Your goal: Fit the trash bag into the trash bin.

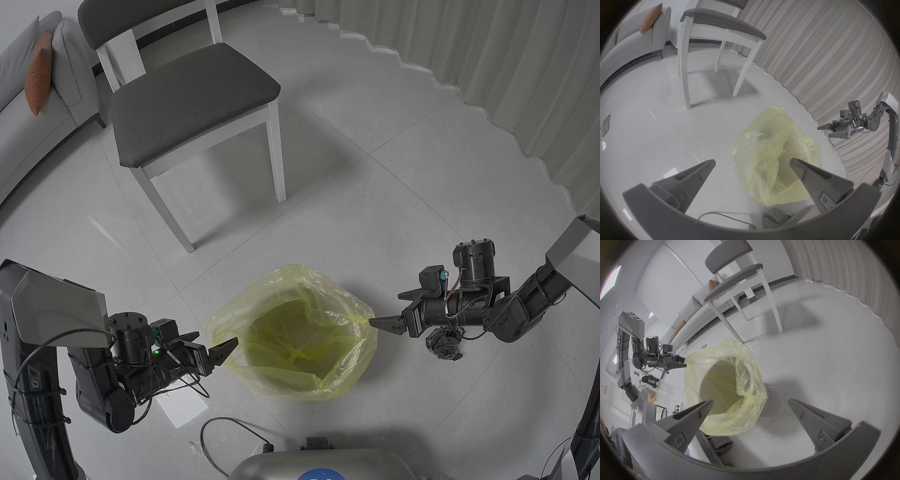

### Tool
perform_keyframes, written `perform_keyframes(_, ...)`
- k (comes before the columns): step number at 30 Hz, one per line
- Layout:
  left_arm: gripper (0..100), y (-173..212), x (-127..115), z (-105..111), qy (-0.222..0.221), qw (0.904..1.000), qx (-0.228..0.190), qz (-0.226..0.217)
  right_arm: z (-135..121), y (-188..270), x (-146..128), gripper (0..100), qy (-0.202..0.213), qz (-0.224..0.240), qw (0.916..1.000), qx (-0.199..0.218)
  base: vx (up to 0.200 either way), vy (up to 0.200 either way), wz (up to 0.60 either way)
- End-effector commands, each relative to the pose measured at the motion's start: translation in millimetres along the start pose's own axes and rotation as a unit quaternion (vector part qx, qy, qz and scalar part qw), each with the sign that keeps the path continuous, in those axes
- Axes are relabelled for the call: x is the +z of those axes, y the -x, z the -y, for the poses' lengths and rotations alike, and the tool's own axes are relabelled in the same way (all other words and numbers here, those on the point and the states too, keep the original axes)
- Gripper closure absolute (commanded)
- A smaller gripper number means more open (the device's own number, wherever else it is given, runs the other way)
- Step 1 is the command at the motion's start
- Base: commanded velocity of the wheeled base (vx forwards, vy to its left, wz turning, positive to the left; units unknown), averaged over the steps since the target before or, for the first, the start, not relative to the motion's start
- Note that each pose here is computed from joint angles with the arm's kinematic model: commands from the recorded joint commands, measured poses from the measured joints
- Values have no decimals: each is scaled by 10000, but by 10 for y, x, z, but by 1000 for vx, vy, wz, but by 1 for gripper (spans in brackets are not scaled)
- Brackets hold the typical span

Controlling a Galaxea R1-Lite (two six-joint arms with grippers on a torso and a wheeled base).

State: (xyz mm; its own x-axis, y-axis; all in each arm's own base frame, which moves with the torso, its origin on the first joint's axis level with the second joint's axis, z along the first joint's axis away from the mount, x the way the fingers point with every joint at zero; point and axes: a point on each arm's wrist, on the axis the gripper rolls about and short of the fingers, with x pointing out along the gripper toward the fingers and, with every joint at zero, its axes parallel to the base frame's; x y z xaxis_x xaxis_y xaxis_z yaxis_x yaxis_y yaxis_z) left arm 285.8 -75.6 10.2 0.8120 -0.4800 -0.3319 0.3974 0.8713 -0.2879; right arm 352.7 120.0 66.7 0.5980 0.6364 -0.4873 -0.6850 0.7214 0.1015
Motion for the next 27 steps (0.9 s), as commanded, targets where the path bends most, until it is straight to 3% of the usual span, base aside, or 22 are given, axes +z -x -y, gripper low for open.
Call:
perform_keyframes(1,0,11,111,-40,-55,9996,31,263,-7,28,12,0,14,26,10000,-6,0,0,0)
perform_keyframes(5,0,-58,227,-64,-115,9988,16,481,-47,67,-9,0,9,-11,10000,19,0,0,0)
perform_keyframes(27,0,-356,311,-59,-153,9992,-70,363,-354,-258,-388,0,-27,-743,9960,486,0,0,0)
